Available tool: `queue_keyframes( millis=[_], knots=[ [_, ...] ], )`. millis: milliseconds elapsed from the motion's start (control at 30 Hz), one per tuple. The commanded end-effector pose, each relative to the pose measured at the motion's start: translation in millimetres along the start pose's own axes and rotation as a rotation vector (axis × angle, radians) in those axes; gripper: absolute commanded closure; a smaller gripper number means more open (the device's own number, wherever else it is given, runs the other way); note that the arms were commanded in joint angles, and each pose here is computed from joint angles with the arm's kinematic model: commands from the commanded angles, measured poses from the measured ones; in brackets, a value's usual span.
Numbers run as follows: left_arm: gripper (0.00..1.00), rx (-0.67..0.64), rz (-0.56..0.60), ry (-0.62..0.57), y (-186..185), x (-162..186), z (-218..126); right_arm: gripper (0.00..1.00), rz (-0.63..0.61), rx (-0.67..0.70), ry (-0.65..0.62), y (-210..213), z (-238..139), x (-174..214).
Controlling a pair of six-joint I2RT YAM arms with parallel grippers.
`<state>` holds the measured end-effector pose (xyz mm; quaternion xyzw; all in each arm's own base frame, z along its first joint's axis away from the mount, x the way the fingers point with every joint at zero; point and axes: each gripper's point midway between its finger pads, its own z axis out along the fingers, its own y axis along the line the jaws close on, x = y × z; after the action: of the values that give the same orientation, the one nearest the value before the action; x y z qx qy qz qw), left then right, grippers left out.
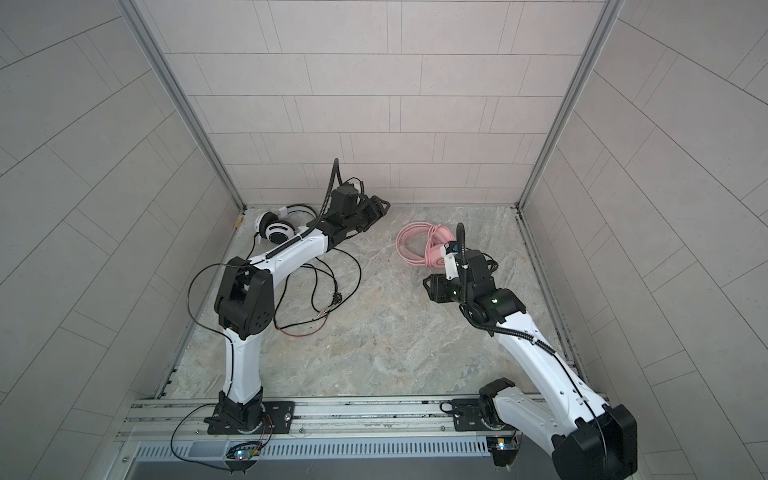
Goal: Wrap the headphones
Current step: 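Lower the pink headset onto the table and open the left gripper, then move the left gripper to the white headphones while the right draws back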
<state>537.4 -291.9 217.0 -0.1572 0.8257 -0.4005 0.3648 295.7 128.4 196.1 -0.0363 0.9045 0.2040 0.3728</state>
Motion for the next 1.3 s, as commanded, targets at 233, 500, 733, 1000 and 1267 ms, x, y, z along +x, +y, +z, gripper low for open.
queue_keyframes(
  millis=[233, 500, 733, 1000, 1267],
  knots=[
    [0.27, -0.241, -0.003, -0.058, 118.7, -69.7, -103.5, 0.43, -0.031, -0.118, 0.027, 24.1, 54.5, -2.3],
    [0.27, -0.481, 0.067, -0.019, 176.3, -115.1, -144.8, 0.43, -0.159, -0.162, 0.075, 63.3, 75.6, 24.9],
    [0.3, -0.568, 0.056, 0.057, 207.0, -145.5, -130.6, 0.43, -0.273, -0.211, 0.095, 86.8, 81.8, 49.7],
    [0.3, -0.711, 0.198, 0.041, 245.4, -179.0, -118.7, 0.43, -0.384, -0.184, -0.021, 92.0, 77.8, 60.3],
    [0.3, -0.794, 0.275, 0.028, 291.2, -200.2, -106.3, 0.43, -0.49, -0.211, -0.051, 111.8, 79.3, 73.8]
  ],
)
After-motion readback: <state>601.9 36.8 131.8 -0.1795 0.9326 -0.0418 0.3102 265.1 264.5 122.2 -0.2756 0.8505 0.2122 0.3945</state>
